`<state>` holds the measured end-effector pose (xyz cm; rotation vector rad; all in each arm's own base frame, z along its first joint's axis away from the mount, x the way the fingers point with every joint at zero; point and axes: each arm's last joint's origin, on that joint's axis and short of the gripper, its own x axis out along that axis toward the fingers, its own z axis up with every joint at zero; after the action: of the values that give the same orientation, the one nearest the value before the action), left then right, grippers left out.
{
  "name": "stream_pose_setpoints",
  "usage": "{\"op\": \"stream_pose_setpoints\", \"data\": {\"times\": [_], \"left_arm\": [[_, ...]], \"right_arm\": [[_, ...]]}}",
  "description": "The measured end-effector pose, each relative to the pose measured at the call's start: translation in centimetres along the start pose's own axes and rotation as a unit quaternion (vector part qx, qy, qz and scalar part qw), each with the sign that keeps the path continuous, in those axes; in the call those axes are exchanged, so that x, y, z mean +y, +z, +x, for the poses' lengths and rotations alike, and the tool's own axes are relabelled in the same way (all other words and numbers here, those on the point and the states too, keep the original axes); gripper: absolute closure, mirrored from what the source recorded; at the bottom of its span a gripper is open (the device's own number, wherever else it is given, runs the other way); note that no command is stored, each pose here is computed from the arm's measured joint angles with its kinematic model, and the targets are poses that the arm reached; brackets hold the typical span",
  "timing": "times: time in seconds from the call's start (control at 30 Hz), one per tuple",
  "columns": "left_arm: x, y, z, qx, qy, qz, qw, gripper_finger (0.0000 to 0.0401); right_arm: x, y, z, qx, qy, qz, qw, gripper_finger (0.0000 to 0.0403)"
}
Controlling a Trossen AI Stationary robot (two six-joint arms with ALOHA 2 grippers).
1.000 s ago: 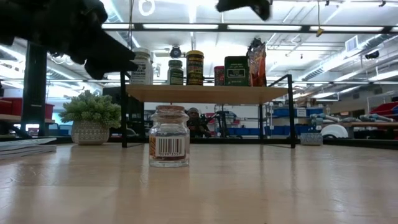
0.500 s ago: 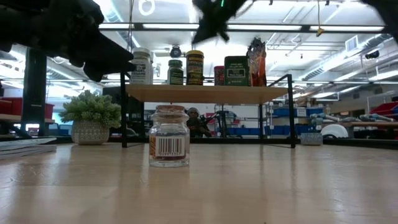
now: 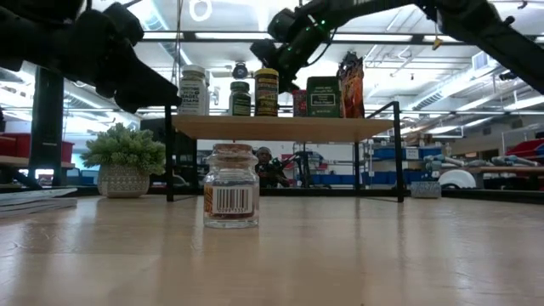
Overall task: Shelf spices
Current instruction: Put the green seasoning bottle on the shelf
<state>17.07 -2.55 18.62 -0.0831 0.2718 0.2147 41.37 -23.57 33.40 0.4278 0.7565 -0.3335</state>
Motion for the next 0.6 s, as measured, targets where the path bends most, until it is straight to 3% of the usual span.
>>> {"op": "stream_pose_setpoints", "data": {"times": [0.27, 0.47, 0.6], "left_arm": [[1.1, 0.2, -0.6, 0.008, 0.003, 0.004, 1.0, 0.019], [1.6, 0.4, -1.6, 0.009, 0.004, 0.0, 1.0, 0.019], [1.7, 0.5, -1.9, 0.006, 0.004, -0.004, 1.0, 0.019]], "right_arm": [[0.2, -0.4, 1.3, 0.016, 0.048, -0.033, 0.998, 0.0403], [0.7, -0.4, 1.2, 0.016, 0.12, -0.061, 0.991, 0.0403], [0.7, -0.4, 1.2, 0.018, 0.121, -0.06, 0.991, 0.0403]]}}
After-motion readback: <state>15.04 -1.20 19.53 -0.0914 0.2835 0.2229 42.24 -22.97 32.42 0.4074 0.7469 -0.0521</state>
